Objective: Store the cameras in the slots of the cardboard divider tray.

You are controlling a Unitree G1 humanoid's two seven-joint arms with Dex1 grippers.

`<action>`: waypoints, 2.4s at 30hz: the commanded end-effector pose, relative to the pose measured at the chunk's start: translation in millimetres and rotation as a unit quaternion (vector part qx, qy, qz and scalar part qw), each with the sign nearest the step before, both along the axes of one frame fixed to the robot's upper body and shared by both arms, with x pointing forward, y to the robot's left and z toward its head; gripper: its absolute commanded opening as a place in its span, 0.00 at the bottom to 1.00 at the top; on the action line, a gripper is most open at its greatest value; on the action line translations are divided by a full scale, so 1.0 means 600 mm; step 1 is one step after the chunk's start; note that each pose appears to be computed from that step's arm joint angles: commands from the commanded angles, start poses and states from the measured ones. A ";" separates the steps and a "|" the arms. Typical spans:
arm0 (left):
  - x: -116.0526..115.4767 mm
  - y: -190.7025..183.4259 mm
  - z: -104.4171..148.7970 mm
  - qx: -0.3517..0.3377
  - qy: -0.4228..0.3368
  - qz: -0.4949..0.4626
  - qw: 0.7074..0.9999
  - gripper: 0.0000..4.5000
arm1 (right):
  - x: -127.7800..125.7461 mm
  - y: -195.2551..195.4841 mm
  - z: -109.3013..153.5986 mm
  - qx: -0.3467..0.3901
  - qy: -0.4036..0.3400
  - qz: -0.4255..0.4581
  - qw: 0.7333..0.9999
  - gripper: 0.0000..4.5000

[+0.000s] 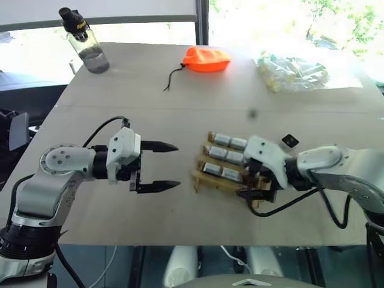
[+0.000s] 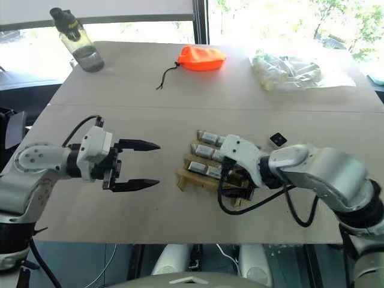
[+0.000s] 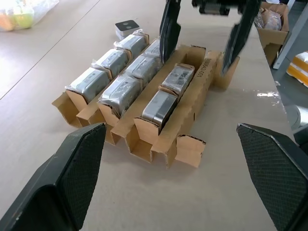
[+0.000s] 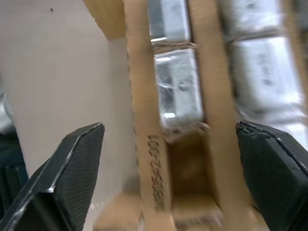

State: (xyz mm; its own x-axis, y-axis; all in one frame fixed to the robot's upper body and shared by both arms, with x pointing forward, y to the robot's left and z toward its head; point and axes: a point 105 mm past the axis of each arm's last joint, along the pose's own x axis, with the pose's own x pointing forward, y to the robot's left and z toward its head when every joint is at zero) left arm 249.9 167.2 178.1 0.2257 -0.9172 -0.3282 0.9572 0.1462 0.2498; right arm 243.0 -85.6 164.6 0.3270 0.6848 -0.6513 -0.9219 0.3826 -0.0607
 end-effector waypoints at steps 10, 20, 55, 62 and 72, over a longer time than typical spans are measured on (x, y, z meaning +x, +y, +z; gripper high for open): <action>0.005 -0.014 0.010 -0.010 -0.020 -0.017 1.000 1.00 | 0.083 -0.144 0.044 0.101 -0.129 -0.149 0.975 0.99; 0.009 -0.022 0.013 -0.017 -0.026 -0.027 0.999 1.00 | 0.144 -0.218 -0.056 0.085 -0.173 -0.223 0.956 0.99; 0.116 -0.090 0.050 -0.129 0.044 0.033 0.990 1.00 | 0.130 -0.160 -0.016 -0.079 -0.404 0.008 0.911 0.42; 0.127 -0.177 0.033 -0.097 0.088 -0.041 0.991 1.00 | 0.122 -0.099 0.044 -0.150 -0.556 0.125 0.808 0.42; 0.145 -0.222 0.055 -0.116 0.098 -0.061 0.986 1.00 | 0.107 -0.046 0.058 -0.182 -0.636 0.209 0.720 0.42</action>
State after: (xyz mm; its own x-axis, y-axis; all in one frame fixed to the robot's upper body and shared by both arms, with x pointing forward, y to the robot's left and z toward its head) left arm 334.4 35.7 198.4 0.0505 -0.9875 -0.1492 0.9986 0.0527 -0.0106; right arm 311.8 -118.3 185.9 0.6437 0.7370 -0.2060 -0.1444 -0.1474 -0.9785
